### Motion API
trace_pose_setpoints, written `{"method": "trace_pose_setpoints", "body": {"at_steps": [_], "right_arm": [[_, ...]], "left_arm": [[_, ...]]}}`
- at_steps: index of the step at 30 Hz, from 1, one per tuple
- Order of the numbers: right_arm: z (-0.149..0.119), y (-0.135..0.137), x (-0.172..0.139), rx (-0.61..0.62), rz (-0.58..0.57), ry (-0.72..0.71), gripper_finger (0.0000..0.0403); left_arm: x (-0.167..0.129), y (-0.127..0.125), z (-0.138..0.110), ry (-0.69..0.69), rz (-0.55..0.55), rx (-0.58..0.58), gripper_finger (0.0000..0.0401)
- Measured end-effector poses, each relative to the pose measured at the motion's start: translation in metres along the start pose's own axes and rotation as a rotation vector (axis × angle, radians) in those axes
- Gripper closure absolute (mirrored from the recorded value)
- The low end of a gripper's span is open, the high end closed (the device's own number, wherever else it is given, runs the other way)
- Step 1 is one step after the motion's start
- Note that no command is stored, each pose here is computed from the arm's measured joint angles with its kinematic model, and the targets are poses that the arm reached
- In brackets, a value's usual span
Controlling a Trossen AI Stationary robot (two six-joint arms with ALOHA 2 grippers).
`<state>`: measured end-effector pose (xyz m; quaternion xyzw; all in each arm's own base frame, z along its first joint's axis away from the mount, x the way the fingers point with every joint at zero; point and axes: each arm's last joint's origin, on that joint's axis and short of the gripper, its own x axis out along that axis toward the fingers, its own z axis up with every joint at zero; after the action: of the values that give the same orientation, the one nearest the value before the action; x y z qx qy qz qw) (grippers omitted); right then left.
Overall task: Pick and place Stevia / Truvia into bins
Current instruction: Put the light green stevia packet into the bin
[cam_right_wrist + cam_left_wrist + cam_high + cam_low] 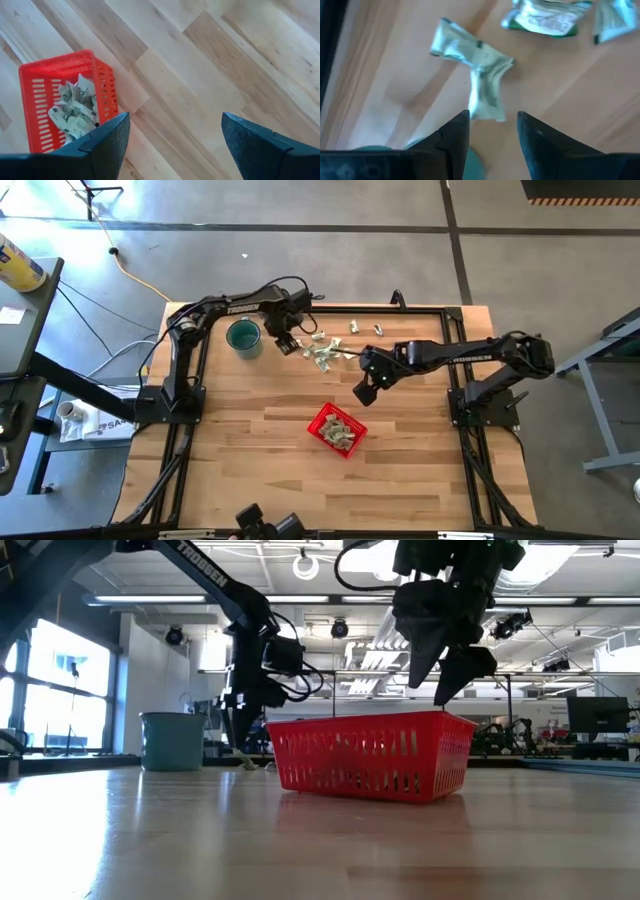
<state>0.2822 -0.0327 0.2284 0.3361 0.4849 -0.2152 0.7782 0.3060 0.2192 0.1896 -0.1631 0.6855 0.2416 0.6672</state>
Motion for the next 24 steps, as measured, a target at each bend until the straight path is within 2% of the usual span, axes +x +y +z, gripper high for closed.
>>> {"method": "trace_pose_setpoints", "body": {"at_steps": [6,13,17,24], "right_arm": [[0.002,-0.002,0.000,0.003,0.009,0.006,0.0098],[0.001,-0.001,0.000,0.000,0.016,0.011,0.0098],[0.001,-0.001,0.000,0.000,0.015,0.009,0.0098],[0.001,-0.001,0.000,0.000,0.014,0.008,0.0098]], "left_arm": [[0.000,-0.008,0.006,-0.060,0.002,0.023,0.0188],[0.006,-0.003,0.006,-0.037,0.086,0.017,0.0213],[0.009,-0.004,0.007,-0.037,0.030,0.014,0.0221],[0.016,-0.005,0.006,0.002,0.029,0.023,0.0222]]}}
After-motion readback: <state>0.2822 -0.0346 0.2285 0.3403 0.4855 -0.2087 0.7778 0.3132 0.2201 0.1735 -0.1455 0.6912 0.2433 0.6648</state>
